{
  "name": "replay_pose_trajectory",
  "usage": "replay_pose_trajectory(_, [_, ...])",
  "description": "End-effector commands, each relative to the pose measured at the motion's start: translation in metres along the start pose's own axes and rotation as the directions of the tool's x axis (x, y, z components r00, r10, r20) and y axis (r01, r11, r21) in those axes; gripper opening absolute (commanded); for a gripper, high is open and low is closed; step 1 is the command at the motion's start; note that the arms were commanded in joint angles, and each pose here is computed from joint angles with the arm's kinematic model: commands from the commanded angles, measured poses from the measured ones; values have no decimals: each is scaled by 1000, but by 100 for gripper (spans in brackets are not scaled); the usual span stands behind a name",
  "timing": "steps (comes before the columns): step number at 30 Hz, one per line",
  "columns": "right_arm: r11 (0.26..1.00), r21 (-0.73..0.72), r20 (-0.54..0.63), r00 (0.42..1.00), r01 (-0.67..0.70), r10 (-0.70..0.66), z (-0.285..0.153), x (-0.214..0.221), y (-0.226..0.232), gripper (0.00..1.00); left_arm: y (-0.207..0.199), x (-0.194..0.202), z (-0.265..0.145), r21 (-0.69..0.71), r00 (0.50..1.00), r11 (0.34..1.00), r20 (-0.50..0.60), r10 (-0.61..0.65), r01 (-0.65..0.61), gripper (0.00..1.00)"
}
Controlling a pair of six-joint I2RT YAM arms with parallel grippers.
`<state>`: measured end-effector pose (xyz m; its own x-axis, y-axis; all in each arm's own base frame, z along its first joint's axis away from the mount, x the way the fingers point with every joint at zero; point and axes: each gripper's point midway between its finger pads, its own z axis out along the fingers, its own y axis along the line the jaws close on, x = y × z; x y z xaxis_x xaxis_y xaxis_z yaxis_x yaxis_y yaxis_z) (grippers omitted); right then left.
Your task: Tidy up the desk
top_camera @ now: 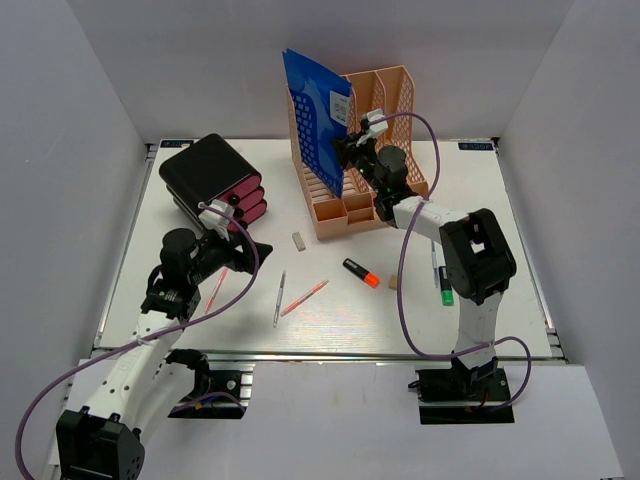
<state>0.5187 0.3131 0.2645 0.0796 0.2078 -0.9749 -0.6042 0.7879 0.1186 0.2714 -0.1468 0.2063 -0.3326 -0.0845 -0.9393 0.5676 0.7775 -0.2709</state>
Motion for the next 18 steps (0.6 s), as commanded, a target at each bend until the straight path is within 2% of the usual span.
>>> replay_pose_trajectory(1, [999, -33, 263, 964, 42, -32, 7, -81, 15, 0, -3, 1, 0, 22, 1000, 1000, 2, 2, -2, 86])
replay_pose_trajectory(8, [998, -31, 253, 966, 62, -52, -2, -72, 16, 0, -3, 1, 0, 24, 1000, 1000, 2, 2, -2, 86])
replay_pose_trajectory(14, [996, -22, 352, 933, 84, -71, -5, -111, 18, 0, -4, 1, -1, 26, 1000, 1000, 6, 4, -4, 86])
replay_pose_trajectory(18, [997, -11, 375, 925, 77, -67, -6, -123, 19, 0, -4, 1, -1, 26, 1000, 1000, 5, 0, 0, 86])
